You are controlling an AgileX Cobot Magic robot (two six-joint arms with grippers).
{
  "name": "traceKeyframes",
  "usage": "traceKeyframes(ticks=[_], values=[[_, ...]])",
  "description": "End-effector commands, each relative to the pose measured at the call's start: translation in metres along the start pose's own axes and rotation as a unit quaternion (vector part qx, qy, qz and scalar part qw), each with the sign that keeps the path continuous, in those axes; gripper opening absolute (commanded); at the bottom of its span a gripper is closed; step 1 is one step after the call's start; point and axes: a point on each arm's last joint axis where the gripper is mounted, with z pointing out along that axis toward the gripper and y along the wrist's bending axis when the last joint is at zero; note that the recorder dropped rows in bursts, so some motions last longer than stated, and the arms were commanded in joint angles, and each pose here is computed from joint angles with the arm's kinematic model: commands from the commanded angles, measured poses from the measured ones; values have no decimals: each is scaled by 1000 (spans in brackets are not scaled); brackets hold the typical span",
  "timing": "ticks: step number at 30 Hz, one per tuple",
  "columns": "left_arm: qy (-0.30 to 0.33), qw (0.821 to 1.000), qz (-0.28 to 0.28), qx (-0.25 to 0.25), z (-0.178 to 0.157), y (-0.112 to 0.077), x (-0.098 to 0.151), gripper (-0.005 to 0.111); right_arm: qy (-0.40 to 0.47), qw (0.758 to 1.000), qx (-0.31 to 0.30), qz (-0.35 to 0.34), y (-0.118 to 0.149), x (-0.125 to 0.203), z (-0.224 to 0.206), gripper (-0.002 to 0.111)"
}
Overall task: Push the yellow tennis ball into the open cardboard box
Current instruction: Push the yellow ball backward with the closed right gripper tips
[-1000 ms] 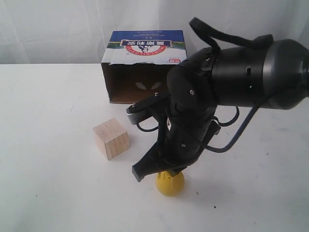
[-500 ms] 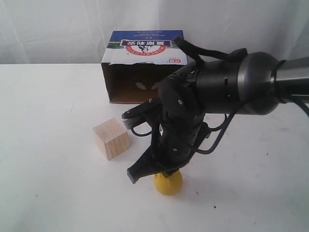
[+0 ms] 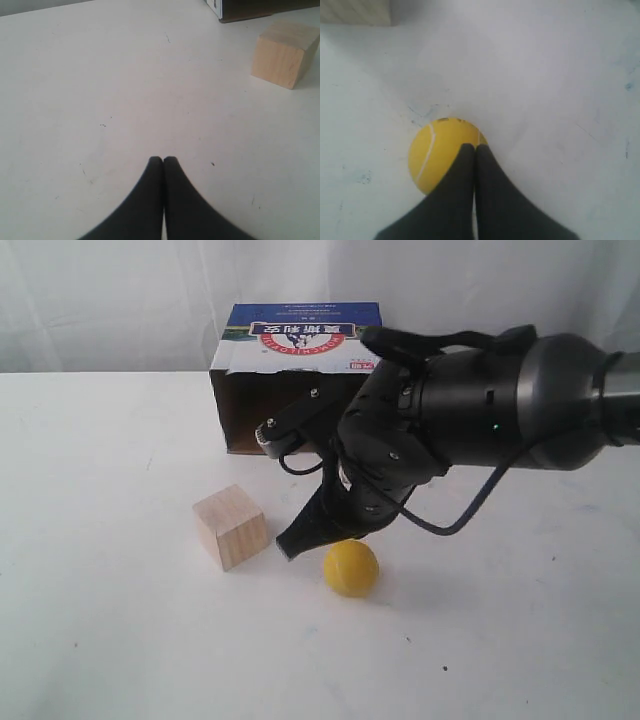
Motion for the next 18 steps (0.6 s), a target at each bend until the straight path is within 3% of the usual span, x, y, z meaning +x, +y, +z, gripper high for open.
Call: traceKeyframes(ticks=[1, 8, 13, 18], values=[[-1, 1000, -3, 2, 0, 0, 1, 0, 3, 1000, 12, 12, -7, 1, -15, 0], [-1, 1000, -3, 2, 0, 0, 1, 0, -39, 999, -7, -15, 3, -7, 22, 0], [-1, 1000, -3, 2, 0, 0, 1, 0, -43, 998, 26, 25, -30, -8, 42, 0], [-1, 1000, -3, 2, 0, 0, 1, 0, -68, 994, 18, 82, -54, -9, 60, 0]])
